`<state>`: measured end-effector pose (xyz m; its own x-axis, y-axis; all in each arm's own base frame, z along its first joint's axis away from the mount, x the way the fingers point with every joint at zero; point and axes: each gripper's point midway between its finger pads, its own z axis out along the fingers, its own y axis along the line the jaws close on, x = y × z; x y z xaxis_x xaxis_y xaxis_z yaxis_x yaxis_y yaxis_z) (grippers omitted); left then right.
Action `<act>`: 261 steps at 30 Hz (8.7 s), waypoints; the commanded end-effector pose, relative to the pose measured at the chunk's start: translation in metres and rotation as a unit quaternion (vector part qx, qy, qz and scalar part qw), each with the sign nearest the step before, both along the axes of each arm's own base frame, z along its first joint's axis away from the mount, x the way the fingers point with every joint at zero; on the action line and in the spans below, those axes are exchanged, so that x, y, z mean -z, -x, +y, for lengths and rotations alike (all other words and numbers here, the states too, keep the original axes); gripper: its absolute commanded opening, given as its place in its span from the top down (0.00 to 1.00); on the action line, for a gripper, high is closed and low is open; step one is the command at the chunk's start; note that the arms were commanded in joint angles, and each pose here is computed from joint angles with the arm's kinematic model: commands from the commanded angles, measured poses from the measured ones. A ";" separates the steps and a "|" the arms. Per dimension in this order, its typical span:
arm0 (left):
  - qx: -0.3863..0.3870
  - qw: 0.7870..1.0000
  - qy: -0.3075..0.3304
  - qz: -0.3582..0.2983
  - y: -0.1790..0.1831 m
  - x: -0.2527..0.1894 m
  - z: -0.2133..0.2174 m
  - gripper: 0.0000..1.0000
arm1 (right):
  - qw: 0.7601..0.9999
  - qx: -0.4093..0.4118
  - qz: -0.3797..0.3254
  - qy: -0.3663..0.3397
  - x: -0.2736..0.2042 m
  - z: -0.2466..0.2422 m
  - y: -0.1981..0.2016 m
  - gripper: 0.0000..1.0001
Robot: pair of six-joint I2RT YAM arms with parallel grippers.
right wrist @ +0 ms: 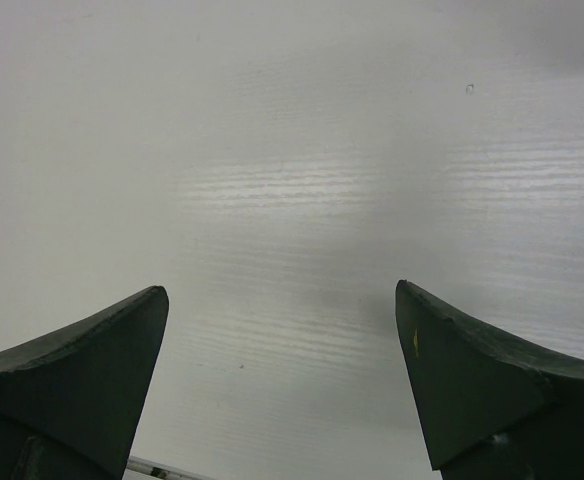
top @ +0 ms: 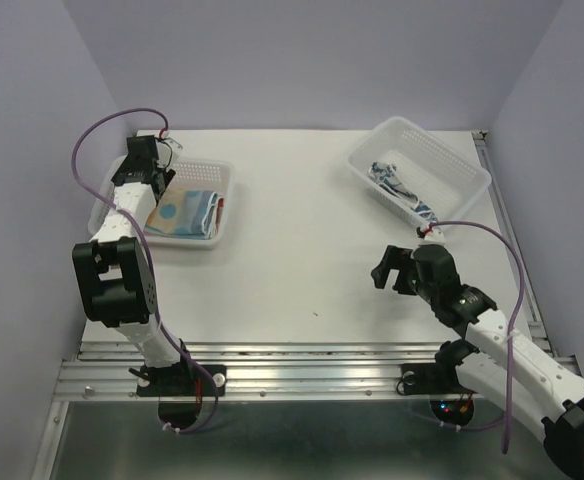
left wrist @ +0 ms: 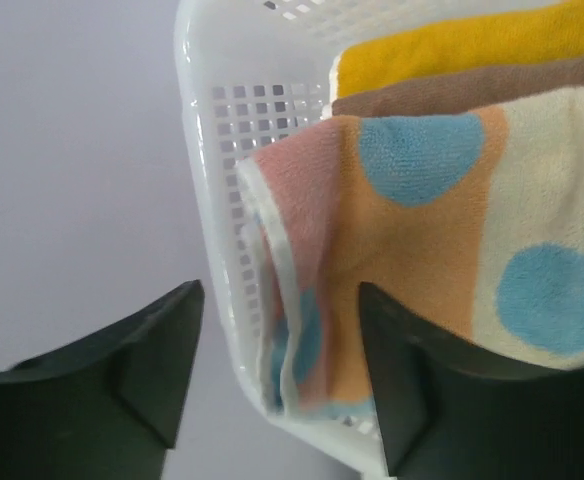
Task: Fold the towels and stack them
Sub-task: Neatly place the folded towel into the bin, then grab crumpled towel, then move the towel to the center of the board, then flatten out the crumpled towel
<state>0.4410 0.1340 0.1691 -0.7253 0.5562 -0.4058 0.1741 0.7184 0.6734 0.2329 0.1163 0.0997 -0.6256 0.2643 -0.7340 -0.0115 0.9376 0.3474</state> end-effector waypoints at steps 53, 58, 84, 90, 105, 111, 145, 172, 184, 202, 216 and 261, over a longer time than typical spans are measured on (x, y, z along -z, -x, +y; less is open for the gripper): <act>0.117 0.761 0.579 -0.268 0.128 -0.102 -0.306 0.01 | 0.983 0.122 0.049 0.126 -0.055 -0.064 -0.262 0.00; 0.108 0.773 0.571 -0.254 0.120 -0.090 -0.310 0.01 | 0.983 0.099 0.089 0.126 -0.011 -0.068 -0.272 0.34; 0.065 0.727 0.626 -0.275 0.157 -0.111 -0.288 0.01 | 0.939 -0.231 -0.249 -0.049 -0.353 0.115 -0.109 0.99; -0.010 0.723 0.631 -0.281 0.170 -0.098 -0.263 0.01 | 0.878 -0.366 -0.273 -0.140 -0.396 0.167 -0.049 0.99; -0.170 0.699 0.610 -0.331 0.187 -0.075 -0.206 0.01 | 0.987 -0.136 -0.074 -0.030 -0.155 0.094 -0.077 0.91; -0.169 0.724 0.593 -0.308 0.174 -0.060 -0.217 0.01 | 0.993 0.054 0.036 0.094 -0.062 0.011 -0.062 0.85; -0.120 0.776 0.581 -0.216 0.156 -0.010 -0.261 0.01 | 0.995 -0.077 -0.062 0.013 -0.124 0.175 -0.226 0.16; -0.114 0.780 0.585 -0.191 0.158 0.008 -0.269 0.01 | 0.992 0.024 0.106 0.065 0.059 0.112 -0.104 0.43; -0.116 0.785 0.583 -0.174 0.157 0.016 -0.274 0.01 | 0.996 0.008 0.086 0.027 0.055 0.115 -0.094 0.99; -0.076 0.809 0.581 -0.041 0.198 0.078 -0.320 0.01 | 0.998 0.015 0.062 0.008 0.036 0.055 -0.022 0.99; -0.089 0.857 0.508 -0.001 0.171 0.120 -0.337 0.18 | 0.998 -0.005 0.062 0.004 0.041 0.060 -0.019 0.99; 0.218 0.595 0.763 -0.129 0.257 -0.221 -0.391 1.00 | 0.908 -0.157 -0.352 -0.163 -0.319 0.075 0.004 0.99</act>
<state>0.1966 -0.2603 0.3250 -0.5064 -0.4206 -0.7528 0.5176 0.5500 -0.6554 0.2436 0.2025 0.3093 -0.3328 0.3784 -0.8637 -0.4535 0.7388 0.4985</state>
